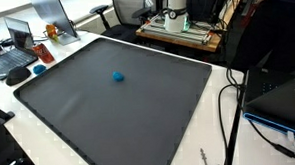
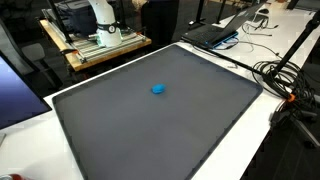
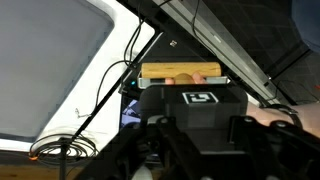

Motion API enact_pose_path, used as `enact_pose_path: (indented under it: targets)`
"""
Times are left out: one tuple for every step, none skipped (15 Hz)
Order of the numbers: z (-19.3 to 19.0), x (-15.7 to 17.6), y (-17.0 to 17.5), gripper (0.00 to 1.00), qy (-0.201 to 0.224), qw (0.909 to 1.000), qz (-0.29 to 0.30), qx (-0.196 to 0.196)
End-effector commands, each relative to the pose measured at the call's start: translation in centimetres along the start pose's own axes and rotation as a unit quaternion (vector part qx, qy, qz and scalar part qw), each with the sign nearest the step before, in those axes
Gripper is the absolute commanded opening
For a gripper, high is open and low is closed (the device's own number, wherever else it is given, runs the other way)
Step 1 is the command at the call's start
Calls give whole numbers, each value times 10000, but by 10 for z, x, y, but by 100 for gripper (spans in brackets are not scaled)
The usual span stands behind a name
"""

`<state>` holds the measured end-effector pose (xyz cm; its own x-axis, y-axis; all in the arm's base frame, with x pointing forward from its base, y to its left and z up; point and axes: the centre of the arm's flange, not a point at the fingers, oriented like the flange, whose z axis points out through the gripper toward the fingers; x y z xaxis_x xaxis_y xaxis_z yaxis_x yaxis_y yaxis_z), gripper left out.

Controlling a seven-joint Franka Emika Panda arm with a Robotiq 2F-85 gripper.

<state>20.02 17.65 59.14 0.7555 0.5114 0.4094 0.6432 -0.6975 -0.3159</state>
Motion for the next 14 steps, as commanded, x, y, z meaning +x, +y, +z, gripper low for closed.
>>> enact_pose_path:
  targets:
    - [-8,-9,5,30,29,9997,-37,222]
    - [-8,-10,6,22,46,9997,-40,222]
    - [-9,-10,7,22,50,9997,-38,234]
    - [-9,-11,9,22,67,9997,-30,233]
    - [-8,-12,10,22,60,9998,-5,208]
    - [-8,-12,12,22,65,9997,26,221]
    - [-7,-13,15,22,93,9996,94,245]
    - [-7,-13,17,22,112,9996,162,206]
    - [-6,-10,19,22,137,9995,262,80]
    - [-6,-10,26,22,141,9992,383,-27]
    - [-5,-8,33,22,141,9986,493,-130]
    - [-4,-7,42,22,123,9978,615,-213]
    - [-3,-4,52,22,97,9966,745,-347]
    - [-1,-2,62,22,49,9948,878,-507]
